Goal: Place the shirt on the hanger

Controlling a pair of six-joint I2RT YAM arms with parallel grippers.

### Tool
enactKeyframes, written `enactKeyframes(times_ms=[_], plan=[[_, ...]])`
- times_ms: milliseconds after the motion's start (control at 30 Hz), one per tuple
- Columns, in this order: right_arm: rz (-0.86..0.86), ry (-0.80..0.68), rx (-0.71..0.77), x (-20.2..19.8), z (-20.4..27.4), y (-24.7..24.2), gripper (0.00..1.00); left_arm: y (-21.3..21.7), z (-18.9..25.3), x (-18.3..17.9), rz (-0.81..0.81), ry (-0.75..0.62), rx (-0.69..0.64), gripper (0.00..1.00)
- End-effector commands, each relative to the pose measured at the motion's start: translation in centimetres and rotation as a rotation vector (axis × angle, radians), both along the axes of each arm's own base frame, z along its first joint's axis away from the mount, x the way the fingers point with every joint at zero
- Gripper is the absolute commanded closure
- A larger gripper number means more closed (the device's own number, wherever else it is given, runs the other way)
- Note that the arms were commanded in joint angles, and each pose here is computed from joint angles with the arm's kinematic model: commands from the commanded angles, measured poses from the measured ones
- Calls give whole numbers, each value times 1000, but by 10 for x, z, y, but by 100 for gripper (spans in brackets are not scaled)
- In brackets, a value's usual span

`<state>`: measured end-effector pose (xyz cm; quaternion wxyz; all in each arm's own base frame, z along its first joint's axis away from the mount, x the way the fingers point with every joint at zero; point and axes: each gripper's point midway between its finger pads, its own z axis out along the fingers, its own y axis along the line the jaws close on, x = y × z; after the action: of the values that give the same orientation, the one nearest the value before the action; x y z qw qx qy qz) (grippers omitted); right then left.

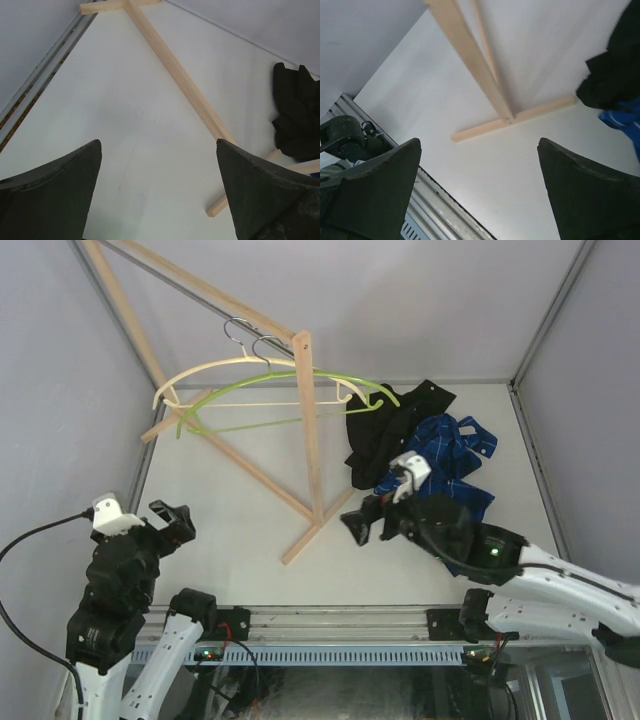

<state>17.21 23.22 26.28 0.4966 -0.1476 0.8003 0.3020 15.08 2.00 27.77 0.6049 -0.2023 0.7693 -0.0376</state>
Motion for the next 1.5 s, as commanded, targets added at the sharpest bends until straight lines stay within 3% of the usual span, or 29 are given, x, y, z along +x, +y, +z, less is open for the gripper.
enactKeyframes(times_ms=[0,233,467,867,1300,1467], plan=[[-26,-170,77,13,30,54,0,5,0,6,44,-24,-9,0],[21,-221,119,33,17,118,0,5,-1,6,46,-24,-12,0],[-71,-166,134,82,-11,118,6,6,0,4,46,-39,-16,0],[-173,-104,128,190,-41,58,7,5,-1,5,43,-31,-15,0],[-297,-22,122,352,-48,-12,7,4,-3,8,44,-16,-10,0],[-306,-44,141,367,-29,-34,8,5,-3,8,49,-16,-11,0]])
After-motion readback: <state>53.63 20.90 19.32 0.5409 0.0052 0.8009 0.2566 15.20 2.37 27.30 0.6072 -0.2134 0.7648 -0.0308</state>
